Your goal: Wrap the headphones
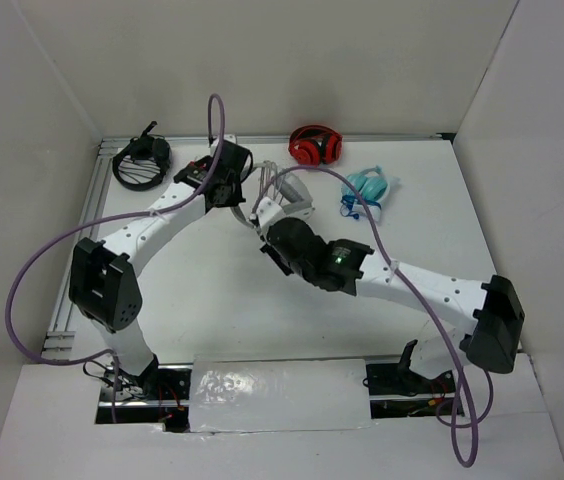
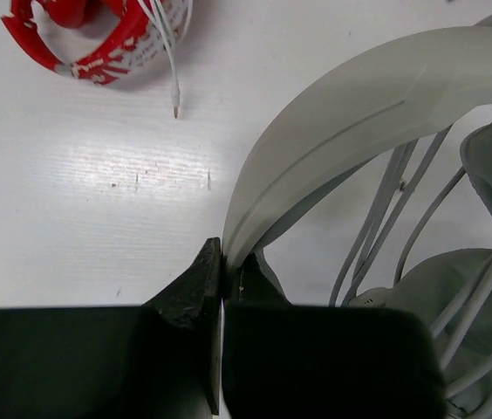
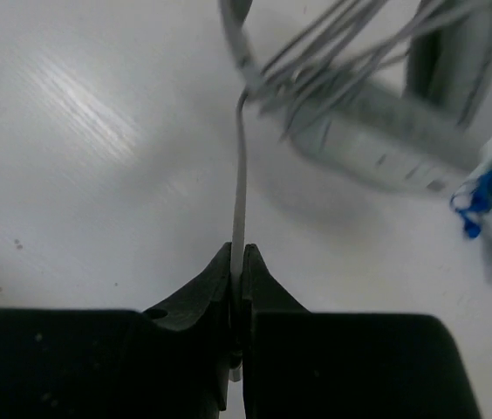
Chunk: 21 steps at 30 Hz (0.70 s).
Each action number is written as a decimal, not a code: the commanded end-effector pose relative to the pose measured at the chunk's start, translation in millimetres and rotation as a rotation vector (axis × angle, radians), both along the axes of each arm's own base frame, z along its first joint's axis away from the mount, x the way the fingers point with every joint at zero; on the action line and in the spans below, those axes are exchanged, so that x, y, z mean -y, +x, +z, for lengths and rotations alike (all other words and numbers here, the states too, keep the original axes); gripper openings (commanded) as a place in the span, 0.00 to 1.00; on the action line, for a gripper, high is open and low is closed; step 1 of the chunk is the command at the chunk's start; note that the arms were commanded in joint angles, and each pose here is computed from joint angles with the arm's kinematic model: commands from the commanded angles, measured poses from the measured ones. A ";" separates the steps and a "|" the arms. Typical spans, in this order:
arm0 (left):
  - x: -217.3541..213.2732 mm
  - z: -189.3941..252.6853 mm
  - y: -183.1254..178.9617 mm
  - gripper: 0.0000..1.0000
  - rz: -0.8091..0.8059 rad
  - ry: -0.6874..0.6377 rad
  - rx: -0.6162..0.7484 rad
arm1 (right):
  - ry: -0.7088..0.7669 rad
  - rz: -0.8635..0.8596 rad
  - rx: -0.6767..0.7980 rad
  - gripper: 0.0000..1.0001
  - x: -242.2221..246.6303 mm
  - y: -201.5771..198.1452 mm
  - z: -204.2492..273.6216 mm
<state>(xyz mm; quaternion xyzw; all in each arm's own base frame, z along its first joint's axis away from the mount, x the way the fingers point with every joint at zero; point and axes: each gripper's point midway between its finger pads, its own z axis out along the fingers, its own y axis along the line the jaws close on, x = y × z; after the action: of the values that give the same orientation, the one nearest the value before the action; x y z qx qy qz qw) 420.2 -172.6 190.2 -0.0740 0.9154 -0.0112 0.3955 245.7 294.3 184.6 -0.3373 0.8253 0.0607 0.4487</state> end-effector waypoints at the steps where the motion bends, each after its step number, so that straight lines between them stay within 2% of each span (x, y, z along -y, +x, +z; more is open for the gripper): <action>1: 23.1 17.6 8.2 0.00 -0.077 -0.057 0.090 | -0.044 0.141 0.127 0.00 -7.6 18.5 56.1; 7: 33.8 -12.7 -26.0 0.00 -0.142 -0.008 0.015 | -0.142 0.096 0.143 0.00 7.3 59.4 69.0; 10: 46.6 -26.8 -53.0 0.00 -0.238 -0.025 -0.021 | -0.179 0.039 0.148 0.00 21.5 74.5 64.5; 14: 70.1 -13.1 -88.6 0.00 -0.386 -0.107 0.019 | -0.165 -0.054 0.156 0.00 44.1 85.3 62.7; 17: 85.4 -9.9 -113.4 0.00 -0.516 -0.139 0.046 | -0.160 -0.087 0.149 0.10 57.0 83.1 53.7; 21: 95.8 -25.3 -140.2 0.00 -0.620 -0.150 -0.001 | -0.115 -0.127 0.163 0.09 70.7 84.9 53.0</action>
<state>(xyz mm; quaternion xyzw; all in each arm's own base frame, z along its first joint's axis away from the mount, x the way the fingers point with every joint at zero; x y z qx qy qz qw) 311.7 -237.5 158.3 0.0884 0.9106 -0.1409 0.3782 298.4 252.4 204.4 -0.4003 0.8128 -0.0091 0.4231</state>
